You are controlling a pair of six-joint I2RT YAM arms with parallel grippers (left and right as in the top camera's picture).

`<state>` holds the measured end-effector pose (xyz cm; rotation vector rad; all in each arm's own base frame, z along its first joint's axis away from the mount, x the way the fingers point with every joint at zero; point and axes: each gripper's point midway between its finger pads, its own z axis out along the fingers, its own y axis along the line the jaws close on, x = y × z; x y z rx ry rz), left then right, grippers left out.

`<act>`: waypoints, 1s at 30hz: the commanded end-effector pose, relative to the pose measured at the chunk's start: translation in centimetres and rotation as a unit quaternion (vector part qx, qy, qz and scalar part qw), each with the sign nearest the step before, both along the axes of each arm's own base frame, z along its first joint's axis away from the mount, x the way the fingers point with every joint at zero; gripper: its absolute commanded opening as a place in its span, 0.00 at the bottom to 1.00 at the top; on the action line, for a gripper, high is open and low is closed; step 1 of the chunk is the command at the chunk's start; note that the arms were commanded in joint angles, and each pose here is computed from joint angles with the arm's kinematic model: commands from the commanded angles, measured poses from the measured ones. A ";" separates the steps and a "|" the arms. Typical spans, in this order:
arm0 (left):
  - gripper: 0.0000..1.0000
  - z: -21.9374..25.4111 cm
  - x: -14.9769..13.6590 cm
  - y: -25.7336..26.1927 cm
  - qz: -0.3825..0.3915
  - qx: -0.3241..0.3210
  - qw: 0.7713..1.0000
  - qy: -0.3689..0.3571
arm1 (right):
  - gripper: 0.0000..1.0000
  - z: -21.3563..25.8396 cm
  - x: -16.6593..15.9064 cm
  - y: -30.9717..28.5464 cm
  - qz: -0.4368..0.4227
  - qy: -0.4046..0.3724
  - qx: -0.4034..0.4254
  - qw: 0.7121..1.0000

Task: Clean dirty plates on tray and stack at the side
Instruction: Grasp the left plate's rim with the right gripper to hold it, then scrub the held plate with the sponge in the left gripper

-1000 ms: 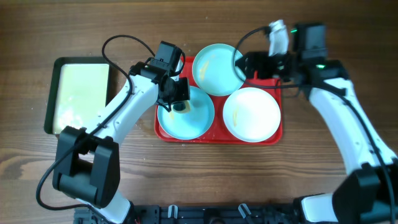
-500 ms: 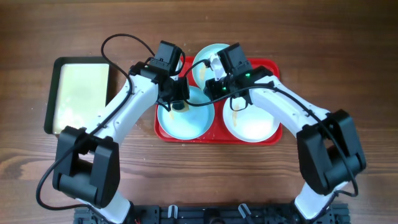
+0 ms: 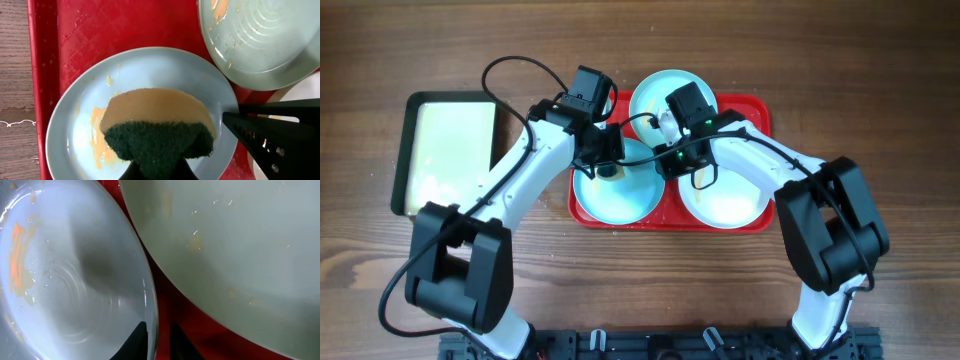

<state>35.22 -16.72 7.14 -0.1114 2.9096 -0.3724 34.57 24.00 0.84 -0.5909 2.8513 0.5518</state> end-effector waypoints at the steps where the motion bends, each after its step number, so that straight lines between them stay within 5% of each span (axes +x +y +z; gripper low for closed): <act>1: 0.04 -2.0 -0.3 0.2 0.011 0.012 1.000 0.026 | 0.16 -0.9 -0.5 -0.2 0.002 0.011 -0.005 1.000; 12: 0.04 -8.7 -3.5 -0.8 -0.018 0.047 0.994 0.096 | 0.10 -0.6 0.4 0.3 -0.006 -0.004 0.006 1.000; 16: 0.12 -9.8 -3.5 3.0 -0.002 0.146 0.986 0.075 | 0.10 -0.5 0.5 0.4 -0.006 -0.007 0.007 1.000; 17: 0.18 -9.7 -3.1 3.9 0.003 0.173 0.983 0.064 | 0.10 -0.5 0.5 0.4 -0.006 -0.007 0.008 1.000; 19: 0.72 -9.5 -2.8 4.6 0.007 0.193 0.980 0.054 | 0.10 -0.5 0.6 0.4 -0.006 -0.009 0.008 1.000; 20: 0.79 -9.5 -2.8 4.6 0.007 0.193 0.980 0.054 | 0.11 -0.5 0.6 0.4 -0.006 -0.010 0.009 1.000; 21: 0.78 -9.5 -2.8 4.6 0.007 0.193 0.980 0.054 | 0.11 -0.5 0.6 0.4 -0.006 -0.010 0.009 1.000; 23: 0.56 -9.1 -2.6 4.4 0.007 0.186 0.981 0.050 | 0.10 -0.5 0.6 0.4 -0.006 -0.010 0.009 1.000; 26: 0.41 -6.5 -2.3 2.7 0.005 0.132 0.991 0.029 | 0.10 -0.5 0.6 0.4 -0.006 -0.009 0.008 1.000; 30: 0.34 -3.0 -1.9 1.6 0.004 0.091 0.996 -0.004 | 0.11 -0.5 0.6 0.4 -0.006 -0.009 0.008 1.000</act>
